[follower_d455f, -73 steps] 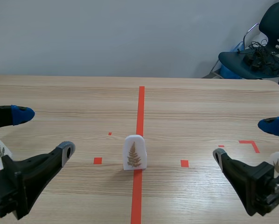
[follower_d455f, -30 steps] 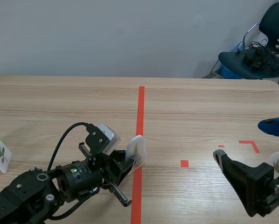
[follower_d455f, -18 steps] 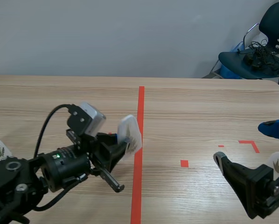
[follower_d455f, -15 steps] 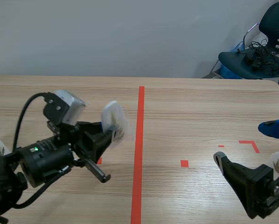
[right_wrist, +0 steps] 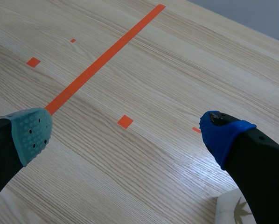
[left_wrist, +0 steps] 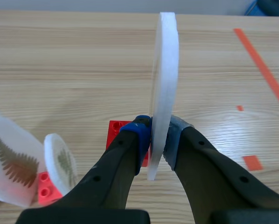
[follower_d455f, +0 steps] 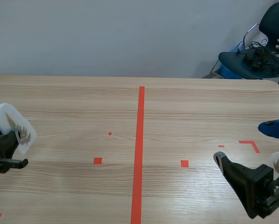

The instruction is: Do the leaf sorting experiment

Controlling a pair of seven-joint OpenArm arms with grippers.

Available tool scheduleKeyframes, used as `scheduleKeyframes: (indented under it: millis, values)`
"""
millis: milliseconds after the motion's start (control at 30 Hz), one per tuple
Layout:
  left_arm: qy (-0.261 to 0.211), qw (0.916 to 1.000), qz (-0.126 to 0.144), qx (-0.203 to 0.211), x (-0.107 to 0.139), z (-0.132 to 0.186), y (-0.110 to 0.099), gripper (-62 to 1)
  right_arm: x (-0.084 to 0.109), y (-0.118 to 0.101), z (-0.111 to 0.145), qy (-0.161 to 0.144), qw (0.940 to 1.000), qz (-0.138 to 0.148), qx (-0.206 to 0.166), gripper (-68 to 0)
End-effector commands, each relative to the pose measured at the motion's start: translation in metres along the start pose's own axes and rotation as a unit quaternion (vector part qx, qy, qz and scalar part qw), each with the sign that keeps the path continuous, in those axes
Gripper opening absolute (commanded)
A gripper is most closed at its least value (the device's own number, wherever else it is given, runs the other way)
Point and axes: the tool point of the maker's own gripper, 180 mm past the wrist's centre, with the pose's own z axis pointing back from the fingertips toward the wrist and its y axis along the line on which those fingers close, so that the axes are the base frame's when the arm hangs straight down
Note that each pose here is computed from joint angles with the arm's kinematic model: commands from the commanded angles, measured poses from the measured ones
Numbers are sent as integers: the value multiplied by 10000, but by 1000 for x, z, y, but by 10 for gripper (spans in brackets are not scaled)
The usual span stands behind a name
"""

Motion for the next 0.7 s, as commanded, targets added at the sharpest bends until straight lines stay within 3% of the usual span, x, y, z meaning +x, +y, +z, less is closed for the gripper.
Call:
scheduleKeyframes:
  millis: [0,267,467,667]
  values:
    - [-82,9999,58,35,1,-7,3,-567,10,-6,-1,-185,9998,47,-66,4]
    - [112,9987,150,479,-28,-18,38,-567,14,-8,-4,-237,9996,85,-88,4]
    - [167,9935,-95,1125,-34,-19,81,-567,14,-8,-4,-237,9996,85,-88,4]
    - [178,9922,-282,1199,-31,-17,95,-506,15,-9,-4,-247,9996,91,-92,4]
